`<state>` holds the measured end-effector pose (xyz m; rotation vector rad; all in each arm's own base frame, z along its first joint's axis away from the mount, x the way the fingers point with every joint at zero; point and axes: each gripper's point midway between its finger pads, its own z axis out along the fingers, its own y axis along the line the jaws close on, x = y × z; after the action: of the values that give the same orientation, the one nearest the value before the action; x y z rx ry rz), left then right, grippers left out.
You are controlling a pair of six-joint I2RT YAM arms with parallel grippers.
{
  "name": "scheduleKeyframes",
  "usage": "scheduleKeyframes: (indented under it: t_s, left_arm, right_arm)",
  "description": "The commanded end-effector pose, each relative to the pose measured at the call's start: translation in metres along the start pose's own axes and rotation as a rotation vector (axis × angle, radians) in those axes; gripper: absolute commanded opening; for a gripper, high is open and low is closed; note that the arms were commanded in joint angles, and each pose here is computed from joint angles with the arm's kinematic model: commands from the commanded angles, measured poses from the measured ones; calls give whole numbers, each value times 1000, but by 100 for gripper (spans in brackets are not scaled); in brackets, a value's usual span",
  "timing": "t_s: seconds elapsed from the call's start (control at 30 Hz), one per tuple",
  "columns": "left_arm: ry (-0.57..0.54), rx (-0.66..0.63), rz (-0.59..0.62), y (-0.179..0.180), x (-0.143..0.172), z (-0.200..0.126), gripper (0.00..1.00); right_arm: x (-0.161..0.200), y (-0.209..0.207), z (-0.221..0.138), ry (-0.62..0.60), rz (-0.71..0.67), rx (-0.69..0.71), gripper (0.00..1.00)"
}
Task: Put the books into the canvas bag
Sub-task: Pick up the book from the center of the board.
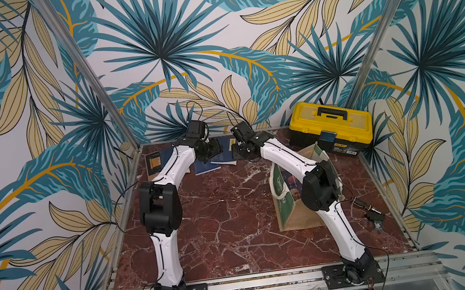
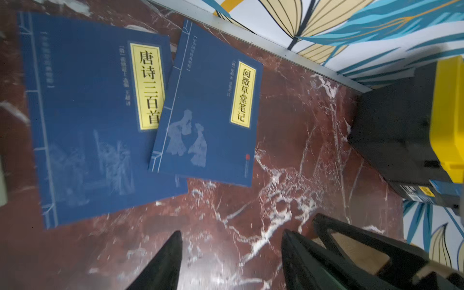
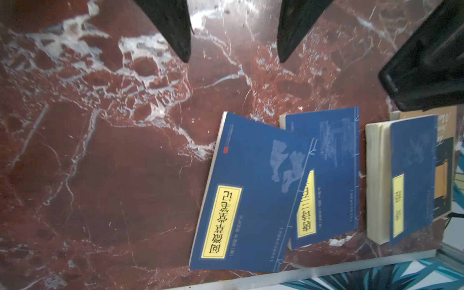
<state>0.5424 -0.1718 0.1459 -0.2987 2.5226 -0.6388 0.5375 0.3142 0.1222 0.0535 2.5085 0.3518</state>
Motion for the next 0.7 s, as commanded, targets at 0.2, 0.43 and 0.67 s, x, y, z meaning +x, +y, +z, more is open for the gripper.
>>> scheduleKeyframes:
  t_s: [0.2, 0.43, 0.67]
  left_arm:
    - [2, 67, -135, 29, -40, 55, 64]
    - [32, 52, -183, 56, -37, 70, 64]
    - [154, 154, -224, 50, -10, 81, 63]
  right_arm:
    - [-18, -16, 55, -35, 146, -93, 55]
    - [-7, -18, 81, 13, 173, -142, 54]
    - [7, -13, 103, 69, 241, -214, 44]
